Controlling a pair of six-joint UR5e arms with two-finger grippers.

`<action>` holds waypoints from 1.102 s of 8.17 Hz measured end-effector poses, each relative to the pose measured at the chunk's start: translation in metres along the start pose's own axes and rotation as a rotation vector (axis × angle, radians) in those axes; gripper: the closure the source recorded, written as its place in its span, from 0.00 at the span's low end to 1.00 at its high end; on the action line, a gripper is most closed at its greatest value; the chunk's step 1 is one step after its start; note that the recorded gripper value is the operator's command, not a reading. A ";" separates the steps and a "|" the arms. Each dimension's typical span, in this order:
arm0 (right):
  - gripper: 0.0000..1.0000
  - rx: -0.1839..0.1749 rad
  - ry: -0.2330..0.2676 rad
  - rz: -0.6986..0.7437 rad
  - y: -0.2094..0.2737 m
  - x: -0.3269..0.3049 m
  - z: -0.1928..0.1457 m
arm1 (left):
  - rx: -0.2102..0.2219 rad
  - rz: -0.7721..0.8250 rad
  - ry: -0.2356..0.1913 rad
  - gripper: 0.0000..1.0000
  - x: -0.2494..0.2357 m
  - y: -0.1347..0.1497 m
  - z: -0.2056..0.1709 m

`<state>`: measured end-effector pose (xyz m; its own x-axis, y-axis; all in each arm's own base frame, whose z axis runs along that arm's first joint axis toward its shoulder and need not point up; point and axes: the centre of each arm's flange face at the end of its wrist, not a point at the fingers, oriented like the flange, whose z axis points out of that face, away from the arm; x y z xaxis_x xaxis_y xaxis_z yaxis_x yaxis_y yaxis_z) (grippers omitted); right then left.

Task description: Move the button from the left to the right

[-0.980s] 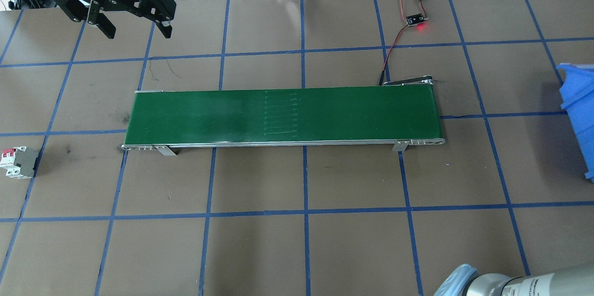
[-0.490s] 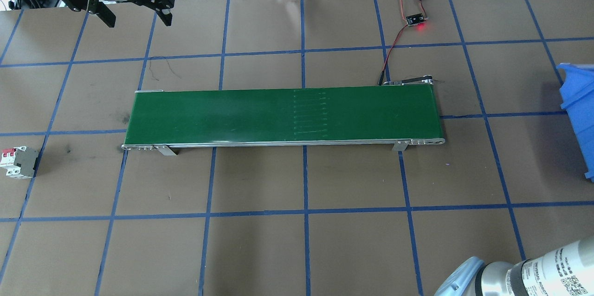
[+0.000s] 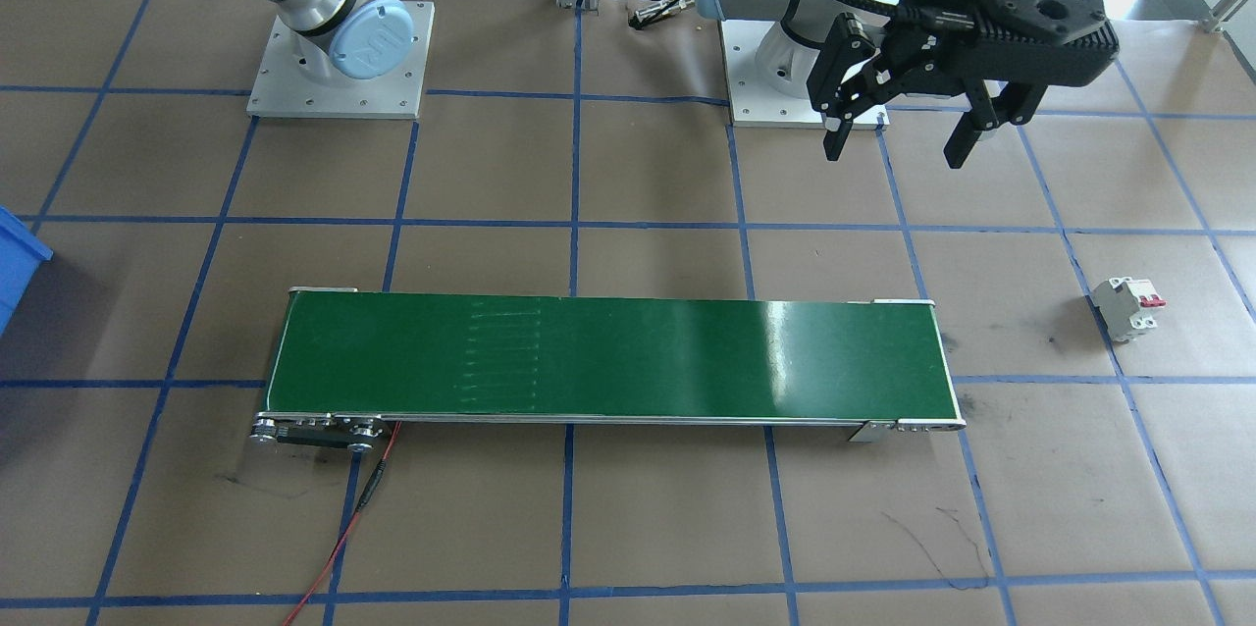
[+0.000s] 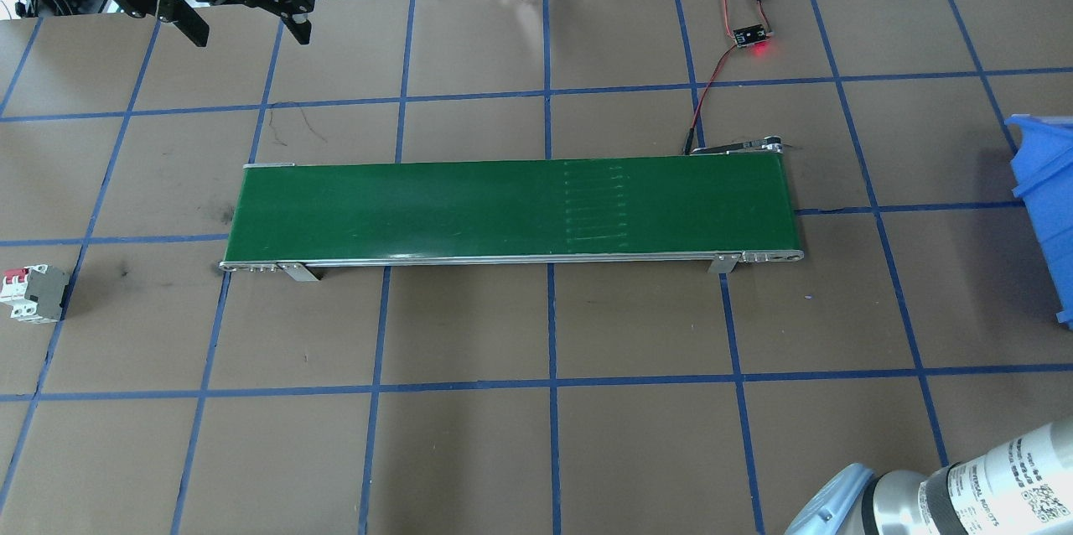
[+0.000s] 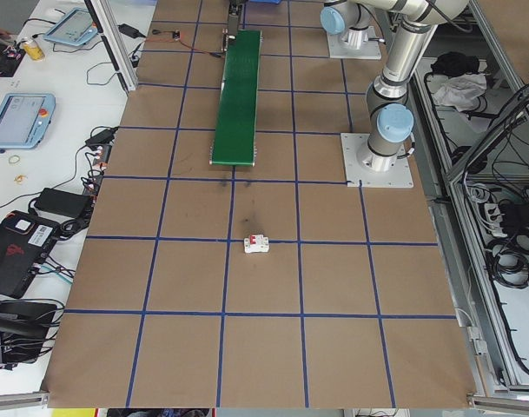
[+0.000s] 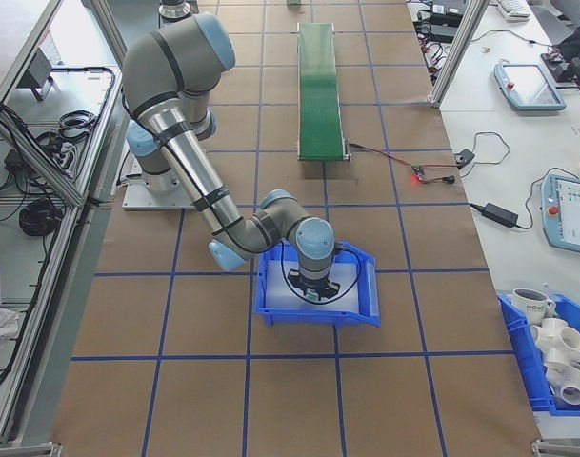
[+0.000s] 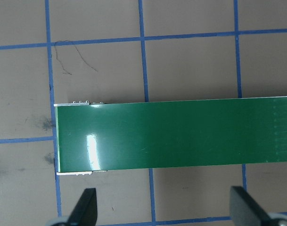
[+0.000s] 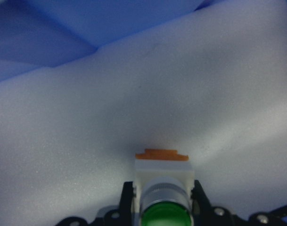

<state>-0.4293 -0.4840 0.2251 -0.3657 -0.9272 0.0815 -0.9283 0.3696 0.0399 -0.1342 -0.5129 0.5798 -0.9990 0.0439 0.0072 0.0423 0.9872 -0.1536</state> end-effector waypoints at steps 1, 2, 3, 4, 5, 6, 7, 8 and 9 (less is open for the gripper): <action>0.00 0.000 0.004 0.000 0.000 0.000 -0.001 | 0.005 -0.001 0.000 0.00 -0.001 0.002 -0.003; 0.00 0.004 0.007 0.000 -0.001 0.000 -0.004 | 0.007 -0.003 0.008 0.00 -0.001 0.004 -0.004; 0.00 0.011 0.002 0.001 -0.002 -0.003 -0.013 | 0.010 -0.009 0.039 0.00 0.003 0.005 -0.005; 0.00 0.015 -0.002 0.001 -0.005 -0.007 -0.032 | 0.011 -0.011 0.058 0.00 0.005 0.006 -0.006; 0.00 0.008 0.003 0.000 -0.010 -0.012 -0.062 | 0.014 -0.009 0.066 0.00 0.007 0.007 -0.008; 0.00 -0.002 0.010 0.000 -0.017 -0.019 -0.094 | 0.022 -0.009 0.068 0.00 0.007 0.010 -0.011; 0.00 -0.006 0.017 0.003 -0.023 -0.028 -0.125 | 0.026 -0.011 0.069 0.00 0.007 0.014 -0.015; 0.00 -0.007 0.025 0.020 -0.033 -0.037 -0.156 | 0.027 -0.013 0.069 0.00 0.007 0.016 -0.016; 0.00 -0.008 0.033 0.068 -0.054 -0.050 -0.192 | 0.021 -0.016 0.069 0.00 0.007 0.017 -0.013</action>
<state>-0.3483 -0.4454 0.4100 -0.4258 -0.8972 0.1171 -0.9006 0.4327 0.0415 -0.1399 -0.4937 0.5905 -0.9962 0.0397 0.0781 0.0256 0.9845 -0.1737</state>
